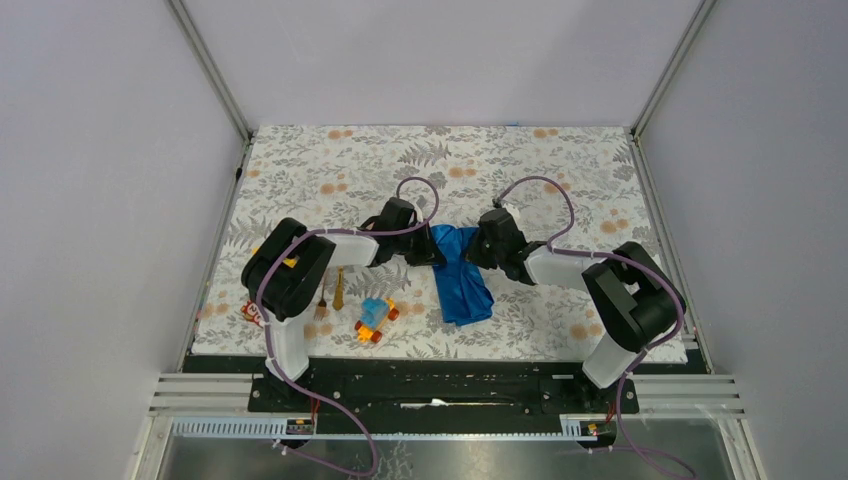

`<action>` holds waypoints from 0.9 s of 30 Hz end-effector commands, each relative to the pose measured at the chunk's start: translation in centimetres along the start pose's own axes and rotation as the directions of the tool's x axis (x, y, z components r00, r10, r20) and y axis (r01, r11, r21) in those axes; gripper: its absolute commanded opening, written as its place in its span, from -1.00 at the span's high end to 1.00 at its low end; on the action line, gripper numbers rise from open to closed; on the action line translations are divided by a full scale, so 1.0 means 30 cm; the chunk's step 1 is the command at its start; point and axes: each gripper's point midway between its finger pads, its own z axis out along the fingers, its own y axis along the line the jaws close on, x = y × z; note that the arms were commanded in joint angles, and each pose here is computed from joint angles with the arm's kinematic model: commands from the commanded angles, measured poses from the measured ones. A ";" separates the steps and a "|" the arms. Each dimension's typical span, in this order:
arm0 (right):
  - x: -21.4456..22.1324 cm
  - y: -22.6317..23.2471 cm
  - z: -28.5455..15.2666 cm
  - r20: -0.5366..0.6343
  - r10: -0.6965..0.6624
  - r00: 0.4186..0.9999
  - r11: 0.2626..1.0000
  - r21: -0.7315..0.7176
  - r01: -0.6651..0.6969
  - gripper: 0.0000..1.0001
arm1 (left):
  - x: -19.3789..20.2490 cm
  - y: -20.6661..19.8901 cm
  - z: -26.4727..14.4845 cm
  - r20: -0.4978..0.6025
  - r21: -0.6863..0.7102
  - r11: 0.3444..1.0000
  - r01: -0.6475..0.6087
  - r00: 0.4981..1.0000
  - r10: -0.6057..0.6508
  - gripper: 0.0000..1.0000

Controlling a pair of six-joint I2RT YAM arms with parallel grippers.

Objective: Fold the napkin into a case and place the utensils inside
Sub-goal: Fold the 2/3-rectangle-folded napkin at the center of the board.

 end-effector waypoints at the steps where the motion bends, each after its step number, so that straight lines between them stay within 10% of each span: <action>1: -0.047 0.085 -0.030 0.044 -0.065 0.997 0.998 -0.012 0.066 1.00 | 0.009 0.027 0.056 0.008 -0.049 0.998 -0.040 0.999 0.041 0.88; 13: 0.043 0.110 0.037 0.000 -0.067 0.998 0.996 -0.057 0.067 1.00 | 0.044 0.047 0.069 -0.010 -0.061 0.997 -0.037 0.999 0.036 0.94; 27: 0.116 0.026 0.084 -0.014 -0.039 0.999 0.997 -0.061 0.038 1.00 | -0.050 -0.174 -0.127 0.079 0.110 0.990 -0.089 0.994 0.081 0.02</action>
